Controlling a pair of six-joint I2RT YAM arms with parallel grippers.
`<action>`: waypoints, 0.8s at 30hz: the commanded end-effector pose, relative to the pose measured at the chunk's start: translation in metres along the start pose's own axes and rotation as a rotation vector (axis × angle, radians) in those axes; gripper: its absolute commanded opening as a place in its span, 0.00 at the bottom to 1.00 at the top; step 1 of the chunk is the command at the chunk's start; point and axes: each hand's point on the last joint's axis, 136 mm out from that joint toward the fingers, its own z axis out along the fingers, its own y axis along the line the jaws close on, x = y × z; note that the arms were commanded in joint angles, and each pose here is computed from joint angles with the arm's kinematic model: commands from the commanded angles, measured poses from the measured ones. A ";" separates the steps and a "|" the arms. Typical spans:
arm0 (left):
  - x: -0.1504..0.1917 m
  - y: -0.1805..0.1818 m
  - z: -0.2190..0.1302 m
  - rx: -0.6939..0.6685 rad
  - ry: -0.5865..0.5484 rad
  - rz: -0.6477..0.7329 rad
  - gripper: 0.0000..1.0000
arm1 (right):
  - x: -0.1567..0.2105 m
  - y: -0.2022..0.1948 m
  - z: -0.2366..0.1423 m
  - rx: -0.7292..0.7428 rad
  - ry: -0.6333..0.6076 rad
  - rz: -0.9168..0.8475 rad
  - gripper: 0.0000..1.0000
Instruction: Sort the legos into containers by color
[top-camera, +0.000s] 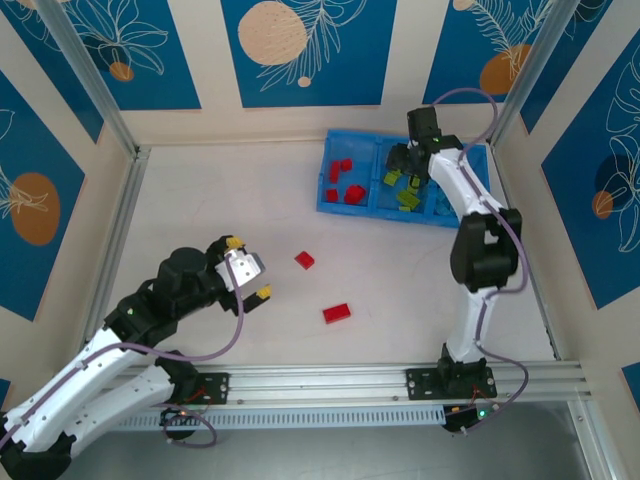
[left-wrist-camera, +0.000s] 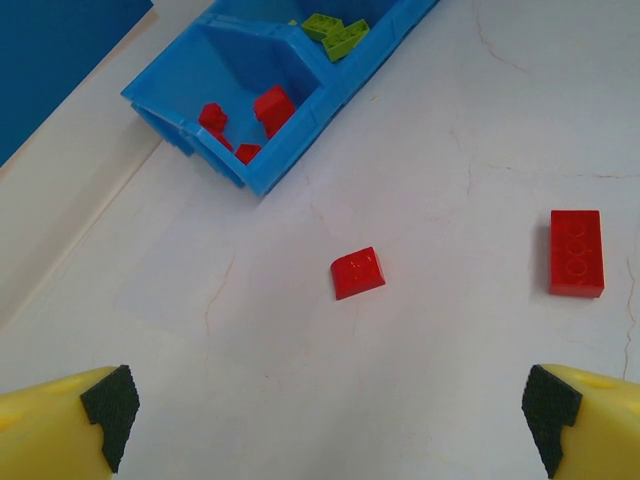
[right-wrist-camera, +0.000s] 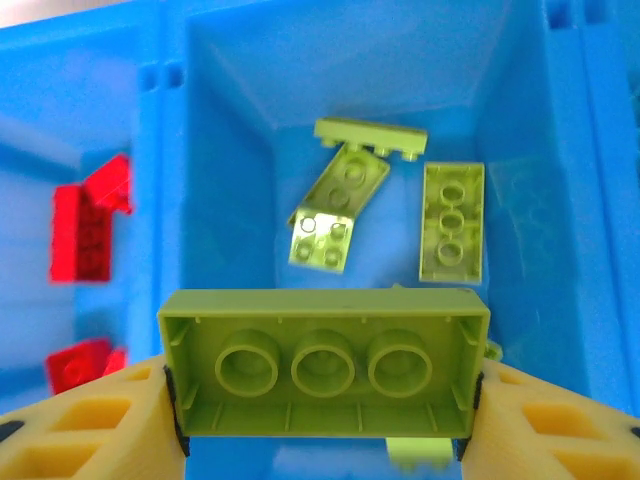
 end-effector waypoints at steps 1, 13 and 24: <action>-0.001 0.002 -0.003 -0.002 -0.008 0.005 1.00 | -0.007 -0.007 0.009 0.027 0.067 -0.013 0.63; 0.000 -0.009 0.026 0.096 0.074 -0.165 1.00 | 0.010 0.023 -0.071 -0.050 0.057 -0.052 0.87; 0.009 0.006 0.103 0.053 0.428 -0.589 0.95 | 0.158 0.090 -0.235 -0.486 0.080 -0.221 0.88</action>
